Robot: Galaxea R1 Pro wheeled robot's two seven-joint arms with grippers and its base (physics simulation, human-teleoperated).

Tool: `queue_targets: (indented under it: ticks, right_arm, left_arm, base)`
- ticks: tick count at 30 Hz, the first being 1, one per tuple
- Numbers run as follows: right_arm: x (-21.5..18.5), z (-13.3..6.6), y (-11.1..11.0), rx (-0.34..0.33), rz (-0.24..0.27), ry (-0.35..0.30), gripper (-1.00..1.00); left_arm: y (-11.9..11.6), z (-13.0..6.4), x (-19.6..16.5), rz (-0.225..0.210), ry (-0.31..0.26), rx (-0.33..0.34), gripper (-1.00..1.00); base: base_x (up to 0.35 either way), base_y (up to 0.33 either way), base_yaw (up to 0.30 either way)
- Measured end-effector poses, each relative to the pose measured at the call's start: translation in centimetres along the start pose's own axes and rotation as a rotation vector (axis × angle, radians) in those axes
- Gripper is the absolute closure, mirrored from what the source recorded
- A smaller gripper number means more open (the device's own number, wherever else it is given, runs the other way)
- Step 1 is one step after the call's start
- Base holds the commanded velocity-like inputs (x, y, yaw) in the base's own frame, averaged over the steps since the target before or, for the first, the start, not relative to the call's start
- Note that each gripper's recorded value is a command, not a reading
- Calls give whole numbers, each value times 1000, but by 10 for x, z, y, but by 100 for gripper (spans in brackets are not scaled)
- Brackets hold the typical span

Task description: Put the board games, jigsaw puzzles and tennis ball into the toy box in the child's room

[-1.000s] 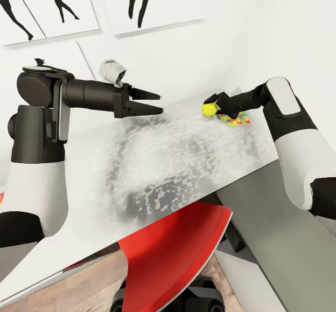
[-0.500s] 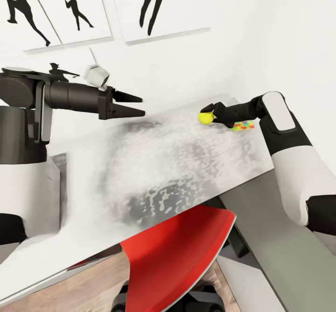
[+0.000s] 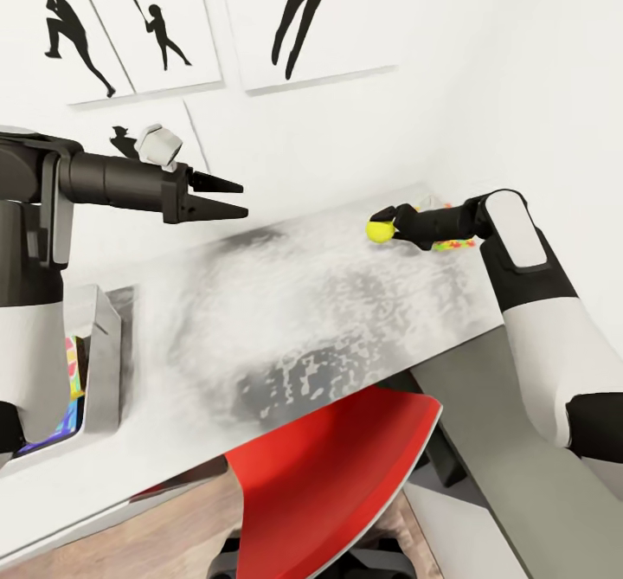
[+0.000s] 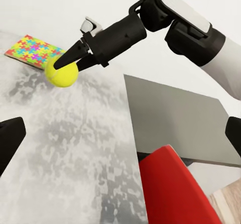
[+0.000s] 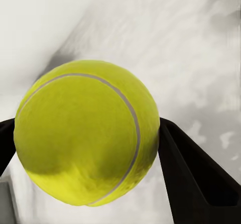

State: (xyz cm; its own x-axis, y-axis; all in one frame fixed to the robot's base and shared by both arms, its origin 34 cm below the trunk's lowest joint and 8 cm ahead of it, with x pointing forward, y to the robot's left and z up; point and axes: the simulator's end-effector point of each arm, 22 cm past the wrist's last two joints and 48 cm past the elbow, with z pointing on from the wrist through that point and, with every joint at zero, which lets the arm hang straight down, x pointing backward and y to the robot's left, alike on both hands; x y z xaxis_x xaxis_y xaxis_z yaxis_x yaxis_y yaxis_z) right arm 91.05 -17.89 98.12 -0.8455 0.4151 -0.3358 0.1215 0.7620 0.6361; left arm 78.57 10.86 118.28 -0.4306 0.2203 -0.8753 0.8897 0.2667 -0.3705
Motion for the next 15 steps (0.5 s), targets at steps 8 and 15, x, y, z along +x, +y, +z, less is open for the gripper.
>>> queue_targets:
  ticks: [8,15]
  right_arm:
    - [-4,-9,9,-11,-13,-16,100]
    - [-6,-15,15,-15,-20,-24,100]
  left_arm:
    - [-5,-6,-9,12,-13,-6,-100]
    - [-9,-10,-15,23,-18,-10,-100]
  base:
    - [0,0,-82]
    - [0,0,-102]
